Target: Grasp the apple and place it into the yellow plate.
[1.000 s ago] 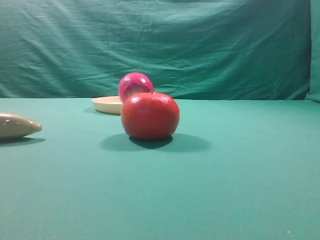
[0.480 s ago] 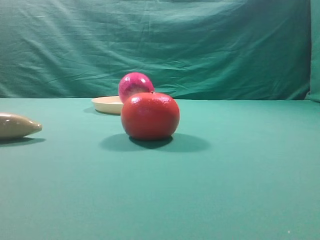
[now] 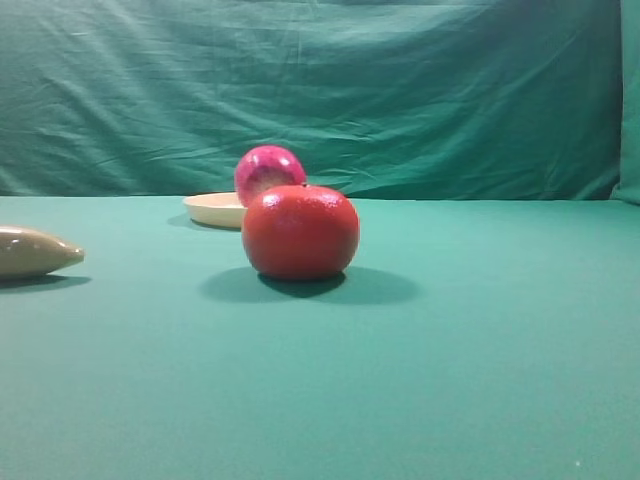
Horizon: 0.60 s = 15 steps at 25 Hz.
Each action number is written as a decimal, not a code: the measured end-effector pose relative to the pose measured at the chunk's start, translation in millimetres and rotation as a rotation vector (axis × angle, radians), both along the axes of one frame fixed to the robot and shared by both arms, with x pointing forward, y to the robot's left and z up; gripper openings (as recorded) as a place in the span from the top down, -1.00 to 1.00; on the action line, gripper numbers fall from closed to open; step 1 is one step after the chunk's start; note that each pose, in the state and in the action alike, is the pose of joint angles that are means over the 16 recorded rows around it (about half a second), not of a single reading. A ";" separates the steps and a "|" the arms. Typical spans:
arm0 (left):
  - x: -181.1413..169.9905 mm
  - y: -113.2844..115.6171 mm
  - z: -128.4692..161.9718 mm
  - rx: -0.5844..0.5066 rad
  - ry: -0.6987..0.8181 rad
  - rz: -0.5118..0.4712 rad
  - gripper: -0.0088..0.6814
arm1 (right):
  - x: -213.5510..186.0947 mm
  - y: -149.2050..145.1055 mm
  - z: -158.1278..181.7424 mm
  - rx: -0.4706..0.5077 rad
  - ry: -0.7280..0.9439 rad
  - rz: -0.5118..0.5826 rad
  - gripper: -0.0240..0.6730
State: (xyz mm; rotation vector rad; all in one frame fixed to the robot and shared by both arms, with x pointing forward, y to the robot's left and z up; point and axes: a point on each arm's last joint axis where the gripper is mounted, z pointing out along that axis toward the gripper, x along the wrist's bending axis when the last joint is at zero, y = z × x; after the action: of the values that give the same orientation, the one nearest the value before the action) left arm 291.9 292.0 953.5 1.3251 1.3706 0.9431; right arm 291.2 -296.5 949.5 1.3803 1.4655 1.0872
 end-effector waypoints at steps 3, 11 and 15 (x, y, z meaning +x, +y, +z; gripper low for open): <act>0.0 0.0 0.0 0.000 0.000 0.000 0.52 | 0.2 -0.1 -2.0 0.000 0.004 -0.001 0.93; 0.0 0.0 0.0 0.000 0.000 0.000 0.52 | 0.1 -0.1 -2.4 0.000 0.007 -0.001 0.93; 0.0 0.0 0.0 0.000 0.000 0.000 0.52 | 0.1 -0.1 -2.5 -0.001 0.007 -0.001 0.93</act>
State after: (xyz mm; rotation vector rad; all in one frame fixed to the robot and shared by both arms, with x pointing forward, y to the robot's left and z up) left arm 291.9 292.0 953.5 1.3251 1.3706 0.9431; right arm 291.3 -296.5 947.0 1.3859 1.4696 1.0819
